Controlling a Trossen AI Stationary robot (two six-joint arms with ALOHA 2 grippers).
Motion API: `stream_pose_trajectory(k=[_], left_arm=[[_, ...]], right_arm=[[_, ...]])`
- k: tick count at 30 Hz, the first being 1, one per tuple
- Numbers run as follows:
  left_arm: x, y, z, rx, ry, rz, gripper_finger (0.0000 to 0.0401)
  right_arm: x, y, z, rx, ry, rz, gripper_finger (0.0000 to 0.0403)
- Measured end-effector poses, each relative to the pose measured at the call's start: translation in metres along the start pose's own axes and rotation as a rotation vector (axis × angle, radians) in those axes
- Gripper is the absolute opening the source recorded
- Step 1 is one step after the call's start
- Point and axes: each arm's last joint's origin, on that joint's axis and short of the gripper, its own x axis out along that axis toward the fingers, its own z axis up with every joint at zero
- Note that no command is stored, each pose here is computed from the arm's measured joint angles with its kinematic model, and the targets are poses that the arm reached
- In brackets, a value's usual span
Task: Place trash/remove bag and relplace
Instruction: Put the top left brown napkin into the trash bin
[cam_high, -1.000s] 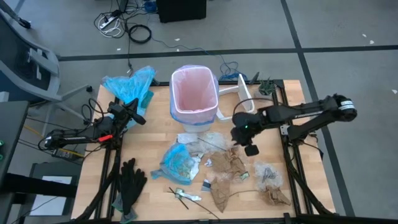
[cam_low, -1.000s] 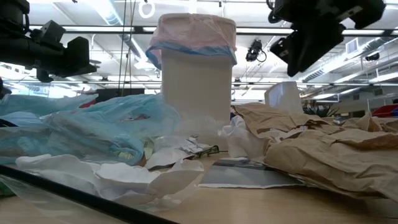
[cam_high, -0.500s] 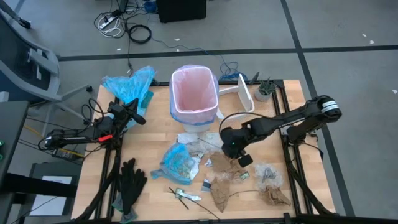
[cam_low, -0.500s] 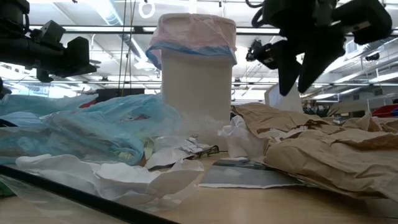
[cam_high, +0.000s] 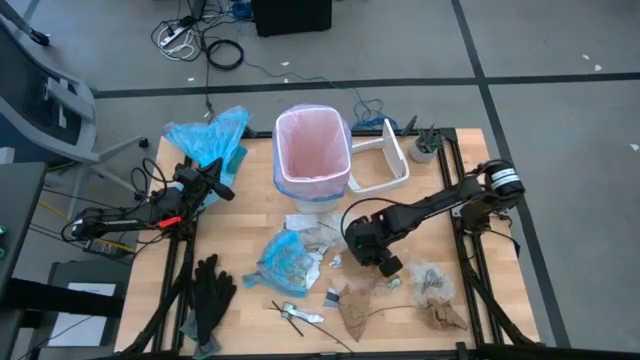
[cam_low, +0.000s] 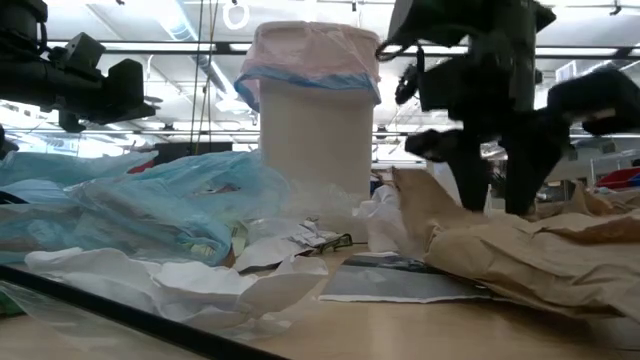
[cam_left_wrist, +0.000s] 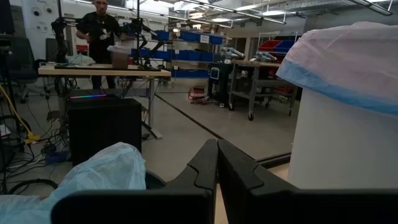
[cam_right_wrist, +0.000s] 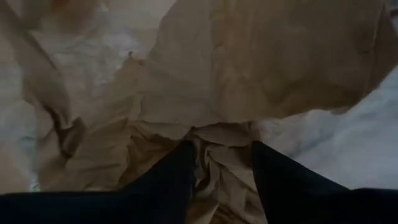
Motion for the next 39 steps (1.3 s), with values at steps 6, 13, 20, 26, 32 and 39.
stream_pose_trajectory(k=[6,13,20,26,32,39], left_arm=[[0.000,0.000,0.000,0.000,0.000,0.000,0.0021],[0.000,0.000,0.000,0.000,0.000,-0.001,0.0021],[0.000,0.000,0.000,-0.001,-0.001,0.000,0.0021],[0.000,0.000,0.000,-0.001,-0.001,0.000,0.0021],[0.000,0.000,0.000,-0.001,0.000,-0.001,0.0021],[0.000,0.000,0.000,0.000,0.000,0.000,0.0021]], right_arm=[[0.001,0.000,0.000,0.051,0.011,-0.008,0.0028],[-0.029,-0.003,0.013,0.267,0.005,-0.044,0.0004],[-0.085,-0.008,0.045,0.362,-0.080,-0.047,0.0001],[-0.139,-0.008,0.062,0.402,-0.152,-0.043,0.0000],[-0.193,-0.009,0.077,0.427,-0.316,-0.078,0.0000],[-0.245,-0.031,0.076,0.483,-0.493,-0.156,0.0000]])
